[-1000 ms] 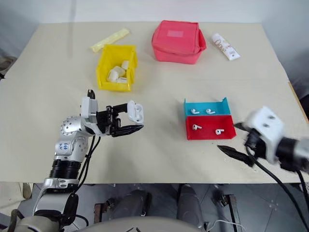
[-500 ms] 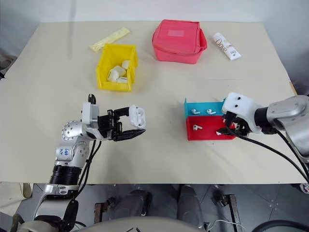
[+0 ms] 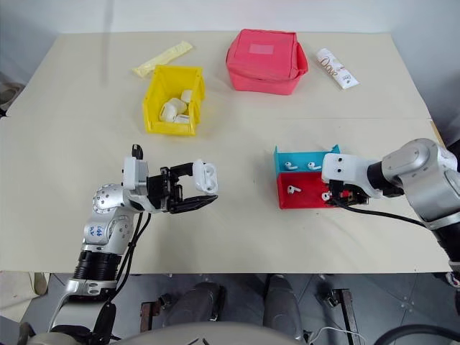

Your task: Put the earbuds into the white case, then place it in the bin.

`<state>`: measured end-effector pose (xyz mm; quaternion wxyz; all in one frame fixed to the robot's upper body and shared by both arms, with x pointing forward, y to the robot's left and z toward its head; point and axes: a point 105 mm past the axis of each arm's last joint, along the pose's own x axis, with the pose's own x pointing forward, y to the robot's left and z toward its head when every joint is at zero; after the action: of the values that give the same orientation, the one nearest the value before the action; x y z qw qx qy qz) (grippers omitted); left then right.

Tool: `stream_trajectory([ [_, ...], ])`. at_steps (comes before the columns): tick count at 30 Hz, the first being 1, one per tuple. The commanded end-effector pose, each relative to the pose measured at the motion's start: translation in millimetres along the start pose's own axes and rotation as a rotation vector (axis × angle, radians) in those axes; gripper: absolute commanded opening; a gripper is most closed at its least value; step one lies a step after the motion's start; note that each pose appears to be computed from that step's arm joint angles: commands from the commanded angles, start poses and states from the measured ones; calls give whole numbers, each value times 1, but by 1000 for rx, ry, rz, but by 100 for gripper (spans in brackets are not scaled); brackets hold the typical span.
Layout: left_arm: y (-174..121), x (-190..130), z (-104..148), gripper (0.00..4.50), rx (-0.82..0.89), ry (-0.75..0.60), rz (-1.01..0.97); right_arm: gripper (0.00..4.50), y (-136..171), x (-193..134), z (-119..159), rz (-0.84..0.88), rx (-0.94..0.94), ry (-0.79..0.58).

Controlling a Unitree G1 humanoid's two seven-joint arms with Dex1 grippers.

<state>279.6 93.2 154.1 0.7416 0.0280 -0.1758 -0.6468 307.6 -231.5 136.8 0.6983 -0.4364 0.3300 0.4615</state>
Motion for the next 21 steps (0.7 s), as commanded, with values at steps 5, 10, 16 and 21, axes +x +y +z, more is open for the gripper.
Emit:
stream_trajectory([
  [5,-4,1,10,277,41,-24,-10,239,-8,0,1,-6,-50,16],
  [10,-5,0,11,277,42,-21,-4,239,-7,4,0,10,-60,20],
  [16,-5,-2,11,277,45,-15,6,239,-7,7,2,19,-64,12],
  [21,-6,-3,11,277,45,-14,11,239,-7,9,1,23,-67,18],
])
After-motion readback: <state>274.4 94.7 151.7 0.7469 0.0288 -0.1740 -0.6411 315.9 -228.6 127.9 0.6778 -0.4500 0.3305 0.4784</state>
